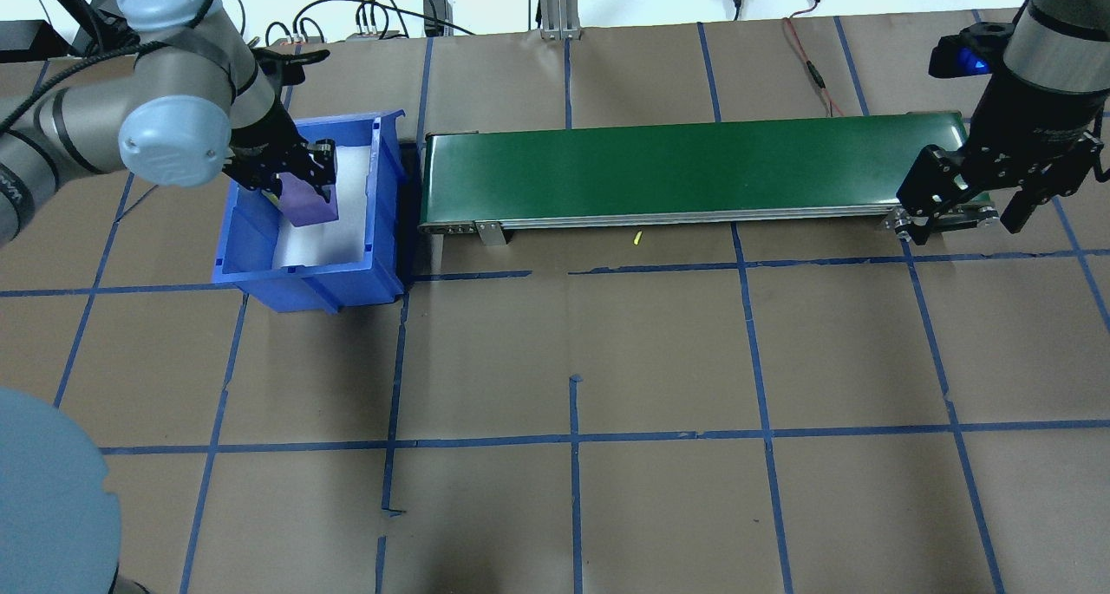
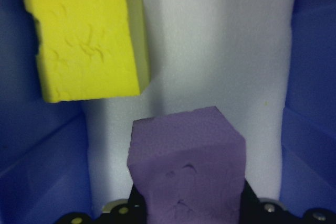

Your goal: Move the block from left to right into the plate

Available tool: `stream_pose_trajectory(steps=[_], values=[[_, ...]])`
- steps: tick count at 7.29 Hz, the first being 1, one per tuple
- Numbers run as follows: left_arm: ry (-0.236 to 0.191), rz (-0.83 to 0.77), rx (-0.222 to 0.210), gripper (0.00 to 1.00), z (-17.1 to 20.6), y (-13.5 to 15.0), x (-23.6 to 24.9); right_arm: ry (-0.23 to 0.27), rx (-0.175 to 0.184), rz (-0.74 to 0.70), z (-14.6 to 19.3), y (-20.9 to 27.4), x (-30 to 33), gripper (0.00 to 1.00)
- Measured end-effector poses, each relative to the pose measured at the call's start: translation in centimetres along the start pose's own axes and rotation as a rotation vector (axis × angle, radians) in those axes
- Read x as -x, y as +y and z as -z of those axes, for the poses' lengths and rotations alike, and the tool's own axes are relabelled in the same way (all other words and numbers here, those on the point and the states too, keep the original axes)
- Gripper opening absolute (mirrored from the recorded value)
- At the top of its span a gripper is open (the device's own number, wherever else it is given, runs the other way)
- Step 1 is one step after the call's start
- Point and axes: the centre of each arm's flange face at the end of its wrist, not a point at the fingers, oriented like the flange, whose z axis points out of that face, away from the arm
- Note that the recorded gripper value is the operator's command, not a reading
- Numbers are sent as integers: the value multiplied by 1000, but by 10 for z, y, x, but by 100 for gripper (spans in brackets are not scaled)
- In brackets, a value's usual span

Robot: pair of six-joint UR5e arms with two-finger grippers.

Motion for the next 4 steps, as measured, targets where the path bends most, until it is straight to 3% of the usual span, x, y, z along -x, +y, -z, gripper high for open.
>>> stream_pose_trajectory(steps=[2, 4], values=[[86, -61, -35, 34, 34, 6, -66, 0, 0, 5, 0, 0, 0, 100], [113, -206, -52, 37, 8, 12, -128, 1, -1, 6, 0, 0, 0, 100]])
